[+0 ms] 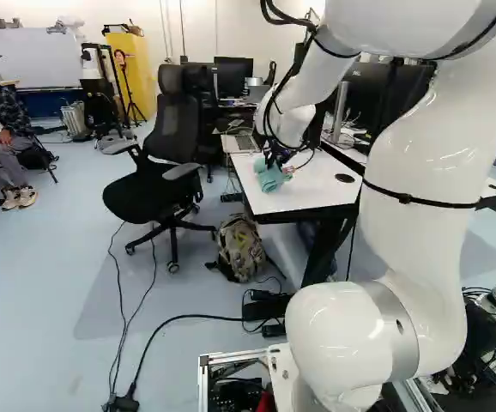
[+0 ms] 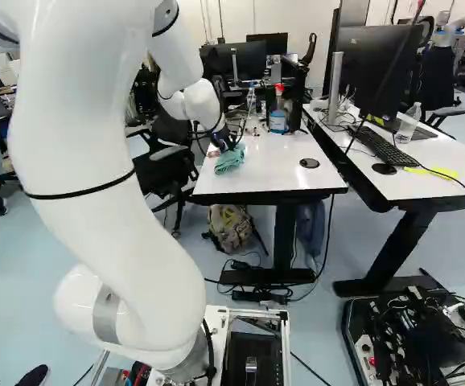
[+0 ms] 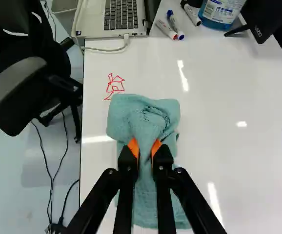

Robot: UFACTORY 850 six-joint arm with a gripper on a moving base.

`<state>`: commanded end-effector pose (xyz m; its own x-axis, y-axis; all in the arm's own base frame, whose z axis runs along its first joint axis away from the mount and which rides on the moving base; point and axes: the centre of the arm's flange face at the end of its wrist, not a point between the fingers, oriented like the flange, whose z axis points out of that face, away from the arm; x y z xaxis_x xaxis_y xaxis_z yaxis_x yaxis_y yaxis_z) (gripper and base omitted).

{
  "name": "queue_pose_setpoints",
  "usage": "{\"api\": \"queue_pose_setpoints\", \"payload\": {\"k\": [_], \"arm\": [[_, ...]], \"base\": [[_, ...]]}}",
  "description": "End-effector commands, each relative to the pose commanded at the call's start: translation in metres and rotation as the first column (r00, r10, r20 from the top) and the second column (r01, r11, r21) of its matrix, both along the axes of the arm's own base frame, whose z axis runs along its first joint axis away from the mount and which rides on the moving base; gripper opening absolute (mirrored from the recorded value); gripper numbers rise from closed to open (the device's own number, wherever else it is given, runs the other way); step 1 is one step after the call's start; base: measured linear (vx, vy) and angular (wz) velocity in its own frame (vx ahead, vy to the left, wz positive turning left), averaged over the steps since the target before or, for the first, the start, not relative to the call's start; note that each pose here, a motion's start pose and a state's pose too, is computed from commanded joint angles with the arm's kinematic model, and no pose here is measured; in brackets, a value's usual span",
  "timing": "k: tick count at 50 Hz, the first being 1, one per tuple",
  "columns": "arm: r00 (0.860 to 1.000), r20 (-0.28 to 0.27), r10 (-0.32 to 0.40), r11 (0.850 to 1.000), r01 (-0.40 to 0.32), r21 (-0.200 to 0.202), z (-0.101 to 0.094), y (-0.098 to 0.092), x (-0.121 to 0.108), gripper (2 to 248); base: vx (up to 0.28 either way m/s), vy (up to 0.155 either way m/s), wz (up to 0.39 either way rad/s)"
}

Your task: Clean the table with the green towel

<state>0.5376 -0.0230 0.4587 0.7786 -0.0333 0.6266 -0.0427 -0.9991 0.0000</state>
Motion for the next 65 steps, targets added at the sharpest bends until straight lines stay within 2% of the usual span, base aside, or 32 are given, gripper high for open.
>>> {"api": "queue_pose_setpoints", "payload": {"k": [40,55,65], "arm": [[0.998,0.037,0.056,0.998,-0.056,-0.002,-0.004,0.031,0.077,48],[0.998,0.038,0.056,0.998,-0.056,-0.002,-0.004,0.031,0.079,48],[0.998,0.024,0.056,0.998,-0.056,-0.001,-0.014,0.031,0.082,48]], "base": [[0.0,0.0,0.0],[0.0,0.0,0.0],[0.0,0.0,0.0]]}}
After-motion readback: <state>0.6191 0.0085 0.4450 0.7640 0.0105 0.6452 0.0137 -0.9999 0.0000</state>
